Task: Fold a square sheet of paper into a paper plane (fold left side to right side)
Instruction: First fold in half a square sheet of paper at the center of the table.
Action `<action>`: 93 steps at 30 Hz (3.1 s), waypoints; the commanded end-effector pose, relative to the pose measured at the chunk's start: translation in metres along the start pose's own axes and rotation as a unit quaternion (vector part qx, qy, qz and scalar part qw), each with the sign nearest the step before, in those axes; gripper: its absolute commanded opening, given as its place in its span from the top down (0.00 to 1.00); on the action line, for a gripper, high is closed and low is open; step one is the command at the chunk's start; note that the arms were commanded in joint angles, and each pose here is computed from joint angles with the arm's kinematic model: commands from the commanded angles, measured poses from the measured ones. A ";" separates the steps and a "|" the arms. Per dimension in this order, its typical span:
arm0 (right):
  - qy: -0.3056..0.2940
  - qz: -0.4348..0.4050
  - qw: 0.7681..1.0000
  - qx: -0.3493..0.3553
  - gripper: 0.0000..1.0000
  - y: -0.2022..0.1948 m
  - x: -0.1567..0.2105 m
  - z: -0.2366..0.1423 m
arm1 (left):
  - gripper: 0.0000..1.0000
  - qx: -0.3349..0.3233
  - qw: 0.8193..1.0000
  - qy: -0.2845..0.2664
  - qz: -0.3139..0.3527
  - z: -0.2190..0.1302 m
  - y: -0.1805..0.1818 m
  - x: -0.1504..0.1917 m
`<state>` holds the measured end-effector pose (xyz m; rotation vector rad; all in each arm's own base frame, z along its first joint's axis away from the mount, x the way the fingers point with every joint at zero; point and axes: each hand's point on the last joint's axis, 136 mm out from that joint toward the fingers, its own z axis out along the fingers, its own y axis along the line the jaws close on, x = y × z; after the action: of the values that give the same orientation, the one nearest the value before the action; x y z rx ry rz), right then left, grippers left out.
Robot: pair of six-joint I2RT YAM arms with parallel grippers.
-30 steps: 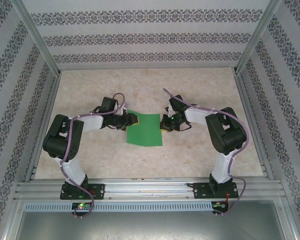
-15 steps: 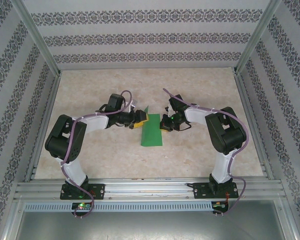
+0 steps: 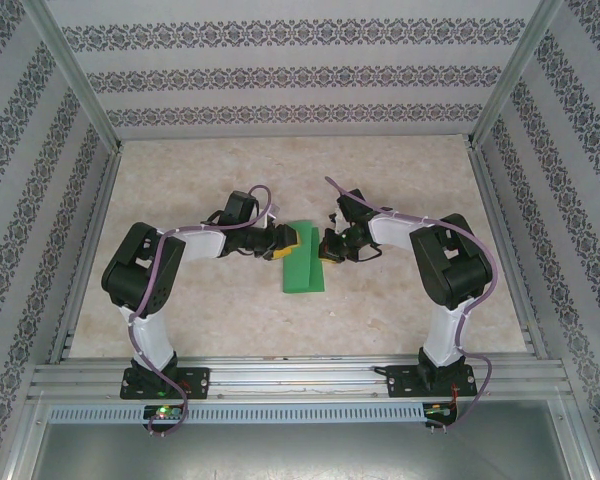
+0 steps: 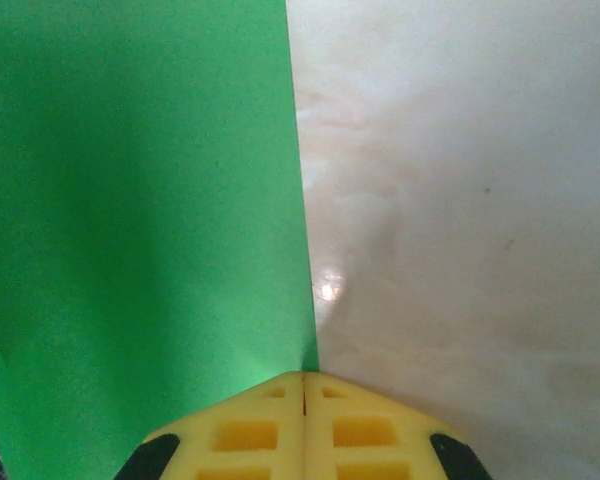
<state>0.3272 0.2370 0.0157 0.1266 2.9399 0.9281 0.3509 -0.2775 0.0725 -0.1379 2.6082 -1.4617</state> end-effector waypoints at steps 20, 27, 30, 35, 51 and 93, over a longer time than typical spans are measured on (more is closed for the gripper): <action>-0.034 -0.027 0.999 0.014 0.99 0.009 -0.007 -0.015 | 0.93 -0.035 0.999 0.000 0.008 0.007 0.013 0.000; -0.069 -0.033 0.997 0.007 0.85 0.008 -0.015 -0.038 | 0.94 -0.037 0.999 0.000 0.009 0.006 0.013 0.001; -0.085 -0.035 0.995 -0.025 0.76 0.012 -0.017 -0.050 | 0.94 -0.037 0.999 0.001 0.010 0.006 0.012 0.001; -0.090 -0.044 0.986 -0.130 0.56 0.035 -0.018 -0.060 | 0.94 -0.037 0.999 0.003 0.010 0.007 0.013 0.002; -0.045 -0.063 0.982 -0.174 0.65 0.065 -0.010 -0.026 | 0.93 -0.036 0.999 0.007 0.011 0.009 0.012 0.003; -0.036 -0.035 0.998 -0.028 1.00 0.018 -0.011 -0.009 | 0.46 -0.185 0.981 0.038 0.053 0.012 0.039 0.005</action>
<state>0.3390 0.2437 0.0348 0.0832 2.8222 1.0084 0.3536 -0.2680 0.0408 -0.0186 2.8206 -1.0213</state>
